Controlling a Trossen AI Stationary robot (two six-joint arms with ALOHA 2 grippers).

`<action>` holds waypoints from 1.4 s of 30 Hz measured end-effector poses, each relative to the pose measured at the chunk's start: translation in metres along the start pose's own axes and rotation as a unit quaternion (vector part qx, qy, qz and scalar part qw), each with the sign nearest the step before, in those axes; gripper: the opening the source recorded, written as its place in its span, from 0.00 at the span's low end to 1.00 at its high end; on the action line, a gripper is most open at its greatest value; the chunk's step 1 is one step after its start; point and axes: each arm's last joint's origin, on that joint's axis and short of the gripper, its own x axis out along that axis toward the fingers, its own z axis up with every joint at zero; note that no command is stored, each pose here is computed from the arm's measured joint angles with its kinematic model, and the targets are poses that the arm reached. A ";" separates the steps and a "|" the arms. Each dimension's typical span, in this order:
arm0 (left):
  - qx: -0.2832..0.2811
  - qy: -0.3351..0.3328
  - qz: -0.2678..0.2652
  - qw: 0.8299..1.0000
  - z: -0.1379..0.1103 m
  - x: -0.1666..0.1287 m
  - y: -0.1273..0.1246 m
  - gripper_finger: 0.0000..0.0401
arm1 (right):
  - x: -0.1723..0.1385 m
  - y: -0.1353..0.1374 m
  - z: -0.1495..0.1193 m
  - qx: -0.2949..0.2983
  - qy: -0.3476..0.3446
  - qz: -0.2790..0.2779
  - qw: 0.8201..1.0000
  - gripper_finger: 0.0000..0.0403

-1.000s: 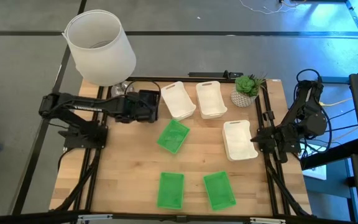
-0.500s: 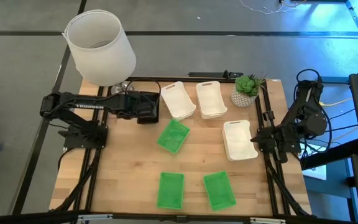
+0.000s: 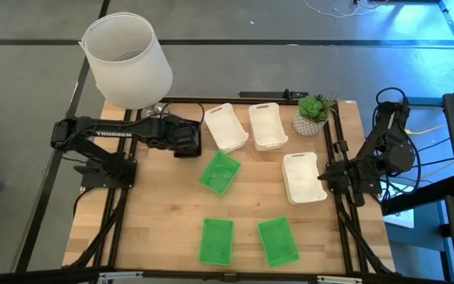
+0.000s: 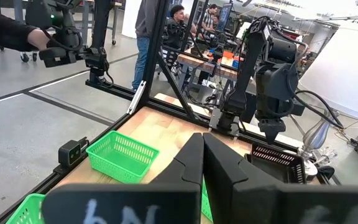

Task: Stack baskets by color
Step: Stack the bottom black bin on the other black bins

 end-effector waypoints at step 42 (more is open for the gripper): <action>0.219 -0.014 0.079 0.973 0.007 0.024 -0.010 0.00 | -0.003 -0.004 0.000 0.008 -0.004 -0.013 1.000 0.02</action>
